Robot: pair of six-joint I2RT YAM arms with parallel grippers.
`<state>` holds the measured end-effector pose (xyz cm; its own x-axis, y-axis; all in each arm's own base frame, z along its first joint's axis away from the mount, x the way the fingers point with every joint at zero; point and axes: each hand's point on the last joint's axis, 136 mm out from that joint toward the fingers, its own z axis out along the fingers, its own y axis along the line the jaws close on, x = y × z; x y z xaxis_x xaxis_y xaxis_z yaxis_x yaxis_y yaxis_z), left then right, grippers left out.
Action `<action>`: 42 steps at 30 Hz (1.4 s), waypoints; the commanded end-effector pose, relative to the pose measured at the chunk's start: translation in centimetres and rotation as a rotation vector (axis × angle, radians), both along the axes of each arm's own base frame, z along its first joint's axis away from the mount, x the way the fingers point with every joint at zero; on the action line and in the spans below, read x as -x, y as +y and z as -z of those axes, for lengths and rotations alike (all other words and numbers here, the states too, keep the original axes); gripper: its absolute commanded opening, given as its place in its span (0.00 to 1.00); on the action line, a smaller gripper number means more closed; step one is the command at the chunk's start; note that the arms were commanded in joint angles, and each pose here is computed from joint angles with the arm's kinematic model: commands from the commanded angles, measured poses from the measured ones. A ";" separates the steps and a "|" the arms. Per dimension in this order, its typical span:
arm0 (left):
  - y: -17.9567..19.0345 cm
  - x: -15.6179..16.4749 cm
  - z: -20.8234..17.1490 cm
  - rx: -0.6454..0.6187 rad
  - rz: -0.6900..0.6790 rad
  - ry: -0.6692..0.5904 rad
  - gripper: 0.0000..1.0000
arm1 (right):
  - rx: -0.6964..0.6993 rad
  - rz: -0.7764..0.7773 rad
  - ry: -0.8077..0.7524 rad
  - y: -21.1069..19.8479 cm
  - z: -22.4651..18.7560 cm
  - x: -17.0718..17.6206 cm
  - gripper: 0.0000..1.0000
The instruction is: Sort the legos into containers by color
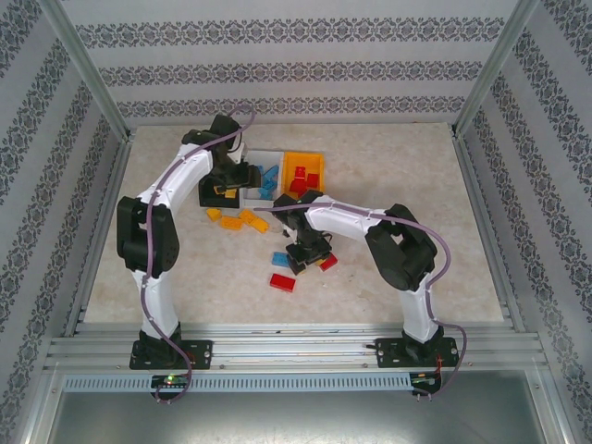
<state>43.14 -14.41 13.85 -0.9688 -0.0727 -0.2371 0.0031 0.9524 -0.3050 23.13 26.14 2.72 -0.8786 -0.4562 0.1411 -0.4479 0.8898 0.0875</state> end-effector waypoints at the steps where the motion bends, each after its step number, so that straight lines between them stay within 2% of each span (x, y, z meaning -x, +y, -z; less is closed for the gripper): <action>1: 0.7 0.0 -1.7 -0.008 -0.008 -0.061 0.67 | 0.034 -0.011 -0.015 -0.8 0.3 0.6 0.57; 5: 0.8 0.5 -1.8 0.000 -0.014 -0.059 0.67 | 0.067 -0.004 -0.067 -2.0 -0.9 0.4 0.61; 9: 1.1 1.2 -1.8 -0.010 -0.014 -0.058 0.67 | 0.161 0.041 -0.143 -4.8 -1.9 -0.3 0.66; 17: 1.2 1.9 -1.3 -0.009 -0.021 -0.040 0.68 | 0.213 0.181 -0.161 -8.6 -1.4 -1.2 0.74; 22: 1.2 1.8 -1.4 -0.010 -0.021 -0.037 0.68 | 0.195 0.243 -0.118 -9.8 -0.1 -1.6 0.75; 26: 1.3 1.8 -1.3 -0.019 -0.023 -0.034 0.68 | 0.119 0.229 -0.085 -8.3 0.7 -1.8 0.73; 31: 1.4 2.0 -1.0 -0.019 -0.036 -0.026 0.69 | 0.111 0.235 -0.051 -7.7 2.0 -1.7 0.71; 37: 1.3 1.7 -1.1 -0.013 -0.041 -0.030 0.69 | 0.112 0.275 -0.038 -8.5 2.5 -1.5 0.59; 42: 0.9 1.2 -1.4 -0.002 -0.040 -0.037 0.69 | 0.086 0.313 -0.101 -9.0 0.3 -3.1 0.50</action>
